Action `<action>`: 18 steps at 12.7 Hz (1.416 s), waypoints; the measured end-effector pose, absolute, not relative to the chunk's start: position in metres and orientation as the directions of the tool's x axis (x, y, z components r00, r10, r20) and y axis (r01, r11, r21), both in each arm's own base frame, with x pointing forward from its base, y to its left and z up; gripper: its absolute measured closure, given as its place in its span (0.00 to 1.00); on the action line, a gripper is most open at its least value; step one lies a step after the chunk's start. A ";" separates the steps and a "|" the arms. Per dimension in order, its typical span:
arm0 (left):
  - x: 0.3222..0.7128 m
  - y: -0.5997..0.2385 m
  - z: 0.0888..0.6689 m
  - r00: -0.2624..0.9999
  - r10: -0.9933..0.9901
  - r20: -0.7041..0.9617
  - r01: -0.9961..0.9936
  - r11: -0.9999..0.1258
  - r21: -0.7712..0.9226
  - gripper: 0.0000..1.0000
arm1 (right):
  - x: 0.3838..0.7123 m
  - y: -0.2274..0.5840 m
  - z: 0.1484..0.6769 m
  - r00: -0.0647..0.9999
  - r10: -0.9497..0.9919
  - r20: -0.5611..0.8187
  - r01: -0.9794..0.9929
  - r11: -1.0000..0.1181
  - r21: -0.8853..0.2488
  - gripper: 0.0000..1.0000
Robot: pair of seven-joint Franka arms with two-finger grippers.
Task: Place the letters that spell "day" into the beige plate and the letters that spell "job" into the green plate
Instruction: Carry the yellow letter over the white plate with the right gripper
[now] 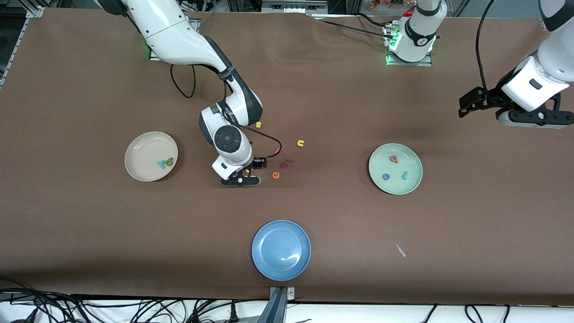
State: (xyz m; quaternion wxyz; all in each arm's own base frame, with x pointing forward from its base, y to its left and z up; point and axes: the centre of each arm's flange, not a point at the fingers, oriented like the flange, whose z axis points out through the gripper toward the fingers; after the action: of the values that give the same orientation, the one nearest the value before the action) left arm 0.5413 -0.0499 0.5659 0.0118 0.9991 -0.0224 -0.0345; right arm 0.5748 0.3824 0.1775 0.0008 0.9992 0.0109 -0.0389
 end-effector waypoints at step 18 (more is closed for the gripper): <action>0.550 -0.057 0.561 0.995 -0.069 -0.070 -0.070 -0.998 -0.011 0.00 | 0.579 0.380 0.178 0.996 -0.036 -0.084 -0.037 -0.999 -0.015 0.68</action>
State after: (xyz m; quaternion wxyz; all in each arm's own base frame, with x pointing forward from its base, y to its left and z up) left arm 0.5499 -0.0575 0.5609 -0.0067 0.9988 -0.0347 -0.0349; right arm 0.5790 0.3805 0.1781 -0.0081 0.9989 -0.0183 -0.0420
